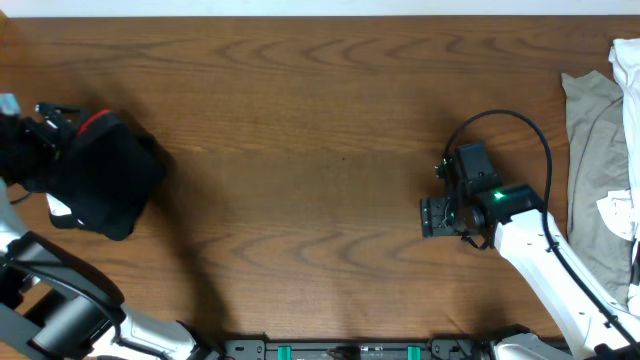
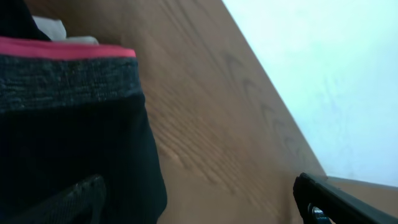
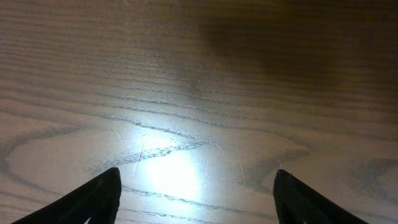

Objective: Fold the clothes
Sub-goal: 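Press the folded pants down with the left gripper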

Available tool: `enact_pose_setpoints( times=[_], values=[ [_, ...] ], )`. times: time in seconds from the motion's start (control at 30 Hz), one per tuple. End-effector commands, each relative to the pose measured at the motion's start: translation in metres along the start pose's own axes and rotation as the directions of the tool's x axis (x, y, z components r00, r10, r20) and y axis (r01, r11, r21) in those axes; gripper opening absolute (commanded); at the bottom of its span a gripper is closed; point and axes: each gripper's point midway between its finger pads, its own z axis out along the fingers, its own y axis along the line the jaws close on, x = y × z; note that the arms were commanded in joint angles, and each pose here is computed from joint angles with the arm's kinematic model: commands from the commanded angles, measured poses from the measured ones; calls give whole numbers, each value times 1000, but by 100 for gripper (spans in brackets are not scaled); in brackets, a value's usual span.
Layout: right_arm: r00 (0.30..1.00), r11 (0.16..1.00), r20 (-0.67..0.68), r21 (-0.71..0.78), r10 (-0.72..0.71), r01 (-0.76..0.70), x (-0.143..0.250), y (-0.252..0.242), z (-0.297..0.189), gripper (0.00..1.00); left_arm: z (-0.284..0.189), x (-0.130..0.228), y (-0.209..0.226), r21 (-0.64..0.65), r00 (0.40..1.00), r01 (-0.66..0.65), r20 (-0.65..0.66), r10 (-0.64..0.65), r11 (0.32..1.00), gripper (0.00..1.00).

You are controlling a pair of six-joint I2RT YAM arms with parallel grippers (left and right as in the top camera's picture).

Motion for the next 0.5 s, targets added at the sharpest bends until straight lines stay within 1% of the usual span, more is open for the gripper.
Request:
enact_pose_setpoints(
  times=[0.0, 0.17, 0.23, 0.43, 0.47],
  values=[
    [1000, 1000, 17, 12, -1, 1, -3, -3, -3, 77, 17, 20, 7, -39, 998, -1, -67, -2, 999, 98],
    [1000, 1000, 17, 12, -1, 1, -3, -3, -3, 77, 27, 42, 40, -186, 992, 31, -110, -53, 982, 98],
    [1000, 1000, 17, 12, -1, 1, -3, -3, -3, 77, 27, 49, 50, -219, 990, 43, -120, -71, 975, 98],
    [1000, 1000, 15, 16, -1, 1, -3, -4, -3, 76, 27, 56, 69, -244, 989, 73, -107, -102, 967, 98],
    [1000, 1000, 17, 21, -1, 1, -3, -5, -3, 77, 27, 56, 72, -247, 989, 75, -105, -104, 966, 98]
  ],
)
